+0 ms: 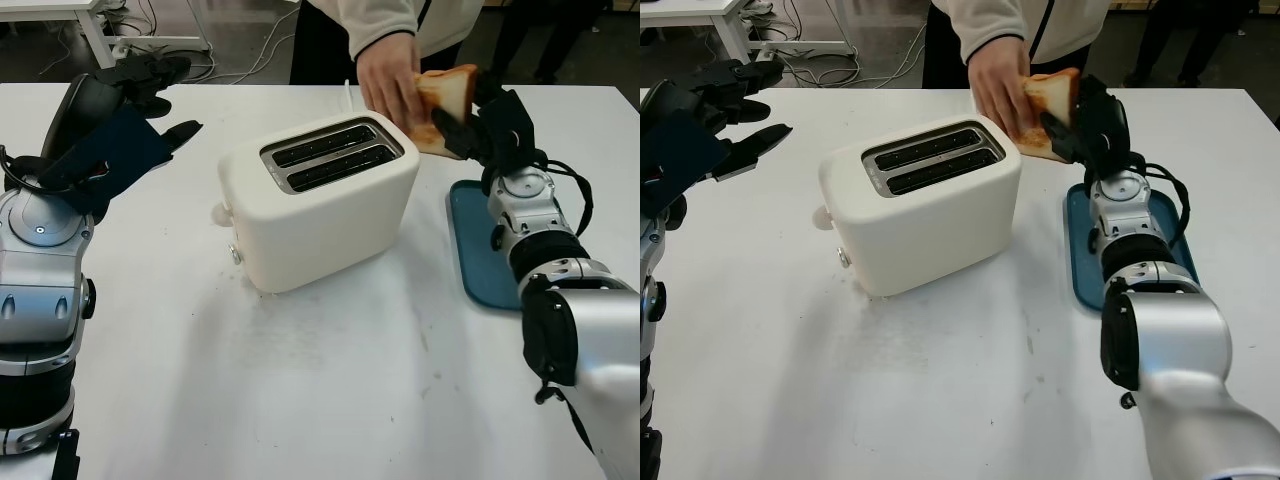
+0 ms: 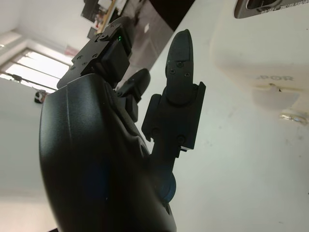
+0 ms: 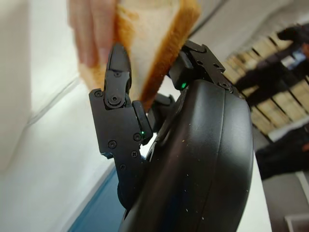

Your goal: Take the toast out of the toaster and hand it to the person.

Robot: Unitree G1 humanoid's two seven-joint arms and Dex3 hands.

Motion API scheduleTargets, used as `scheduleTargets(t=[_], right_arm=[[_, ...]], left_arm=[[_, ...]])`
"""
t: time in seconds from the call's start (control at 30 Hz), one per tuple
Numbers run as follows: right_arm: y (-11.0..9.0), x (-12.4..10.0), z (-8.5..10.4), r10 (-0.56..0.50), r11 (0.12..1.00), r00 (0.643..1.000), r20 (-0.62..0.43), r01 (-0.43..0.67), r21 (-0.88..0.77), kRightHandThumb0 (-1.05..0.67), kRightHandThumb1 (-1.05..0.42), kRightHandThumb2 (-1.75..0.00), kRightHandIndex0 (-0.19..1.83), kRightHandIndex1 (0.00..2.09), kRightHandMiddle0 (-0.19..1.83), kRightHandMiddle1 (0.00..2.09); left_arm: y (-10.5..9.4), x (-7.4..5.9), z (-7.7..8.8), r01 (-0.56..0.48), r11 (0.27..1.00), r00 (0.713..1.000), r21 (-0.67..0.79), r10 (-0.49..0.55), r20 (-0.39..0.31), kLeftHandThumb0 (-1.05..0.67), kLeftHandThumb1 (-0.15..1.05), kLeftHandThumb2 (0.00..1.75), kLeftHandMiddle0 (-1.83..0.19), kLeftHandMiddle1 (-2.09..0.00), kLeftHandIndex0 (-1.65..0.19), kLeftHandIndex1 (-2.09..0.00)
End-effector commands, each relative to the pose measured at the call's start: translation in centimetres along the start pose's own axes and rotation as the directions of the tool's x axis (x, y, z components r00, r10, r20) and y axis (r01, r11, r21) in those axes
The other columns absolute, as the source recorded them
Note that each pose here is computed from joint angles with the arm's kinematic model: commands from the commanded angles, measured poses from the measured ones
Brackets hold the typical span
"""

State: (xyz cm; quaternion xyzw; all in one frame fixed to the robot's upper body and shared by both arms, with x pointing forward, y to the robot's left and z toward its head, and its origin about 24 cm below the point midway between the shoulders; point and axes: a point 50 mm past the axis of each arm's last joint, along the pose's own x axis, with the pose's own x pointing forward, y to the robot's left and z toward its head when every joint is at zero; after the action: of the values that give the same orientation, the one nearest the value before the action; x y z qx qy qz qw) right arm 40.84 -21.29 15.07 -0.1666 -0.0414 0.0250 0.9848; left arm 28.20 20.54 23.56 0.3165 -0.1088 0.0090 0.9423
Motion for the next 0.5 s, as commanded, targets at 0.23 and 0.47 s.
scheduleTargets(t=[0.23, 0.47], right_arm=[[-0.8, -0.2, 1.6, 0.010, 0.995, 0.993, 0.118, 0.002, -0.102, -0.68, -0.92, -0.58, 0.12, 0.03, 0.10, 0.02], [-0.7, -1.4, 1.0, 0.010, 1.000, 0.988, 0.154, -0.008, -0.015, -0.66, -0.92, -0.63, 0.02, 0.00, 0.05, 0.00]], left_arm=[[0.0, -0.4, -0.4, -0.003, 1.000, 1.000, -0.001, 0.003, 0.002, -0.42, 0.92, 0.35, -0.19, -0.79, -0.53, -0.02], [-0.1, -1.4, -1.0, -0.047, 0.997, 0.999, -0.060, 0.047, 0.003, -0.43, 0.92, 0.34, -0.19, -0.81, -0.52, -0.02]])
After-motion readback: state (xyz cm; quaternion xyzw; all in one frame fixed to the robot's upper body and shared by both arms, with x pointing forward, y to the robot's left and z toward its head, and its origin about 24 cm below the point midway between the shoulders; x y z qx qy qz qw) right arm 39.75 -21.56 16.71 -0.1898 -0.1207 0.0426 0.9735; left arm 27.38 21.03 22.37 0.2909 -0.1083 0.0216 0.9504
